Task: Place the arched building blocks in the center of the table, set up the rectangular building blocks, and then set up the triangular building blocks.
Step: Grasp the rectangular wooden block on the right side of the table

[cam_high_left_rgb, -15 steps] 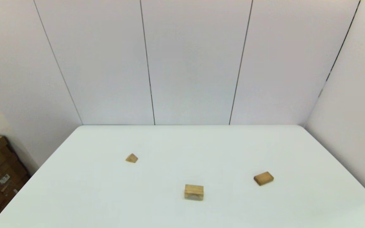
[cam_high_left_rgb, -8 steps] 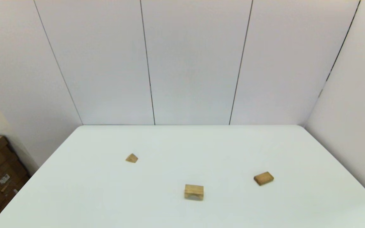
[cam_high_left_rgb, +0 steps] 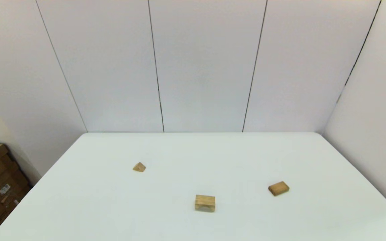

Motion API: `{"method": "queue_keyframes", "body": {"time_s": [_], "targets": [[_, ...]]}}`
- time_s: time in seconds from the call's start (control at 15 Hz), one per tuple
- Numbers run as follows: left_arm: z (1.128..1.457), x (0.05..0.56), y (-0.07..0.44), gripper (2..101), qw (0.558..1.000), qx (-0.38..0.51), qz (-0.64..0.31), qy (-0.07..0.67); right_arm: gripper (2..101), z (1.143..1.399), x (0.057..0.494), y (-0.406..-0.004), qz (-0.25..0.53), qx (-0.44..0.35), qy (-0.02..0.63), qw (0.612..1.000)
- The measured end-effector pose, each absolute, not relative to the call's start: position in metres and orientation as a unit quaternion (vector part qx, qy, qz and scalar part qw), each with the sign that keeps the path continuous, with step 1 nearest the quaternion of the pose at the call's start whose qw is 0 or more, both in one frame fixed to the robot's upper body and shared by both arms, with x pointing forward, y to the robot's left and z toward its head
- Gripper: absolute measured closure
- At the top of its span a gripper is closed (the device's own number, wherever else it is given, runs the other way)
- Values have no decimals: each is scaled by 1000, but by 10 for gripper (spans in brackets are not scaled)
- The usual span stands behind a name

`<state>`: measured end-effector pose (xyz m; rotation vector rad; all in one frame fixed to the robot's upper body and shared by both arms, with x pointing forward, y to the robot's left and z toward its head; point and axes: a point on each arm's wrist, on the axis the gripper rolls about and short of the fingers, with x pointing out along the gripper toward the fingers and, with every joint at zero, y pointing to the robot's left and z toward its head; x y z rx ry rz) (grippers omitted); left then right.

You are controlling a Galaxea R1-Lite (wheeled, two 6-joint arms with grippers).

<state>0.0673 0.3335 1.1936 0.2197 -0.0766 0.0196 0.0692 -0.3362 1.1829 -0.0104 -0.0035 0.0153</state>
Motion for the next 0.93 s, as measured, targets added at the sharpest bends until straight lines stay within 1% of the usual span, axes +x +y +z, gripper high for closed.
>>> {"method": "queue_keyframes", "body": {"time_s": [0.2, 0.33, 0.67, 0.93], "targets": [[1188, 69, 333, 54, 994, 108, -11, -26, 43, 1183, 69, -336, 8, -5, -2, 1000], [1183, 69, 332, 54, 994, 104, -25, -4, 43, 1183, 69, -336, 8, -5, -2, 1000], [1182, 69, 333, 54, 999, 51, -16, 1, 43, 1183, 69, -336, 8, -5, -2, 1000], [1182, 69, 333, 54, 999, 31, -14, 1, 43, 1183, 69, -336, 8, -5, -2, 1000]]}}
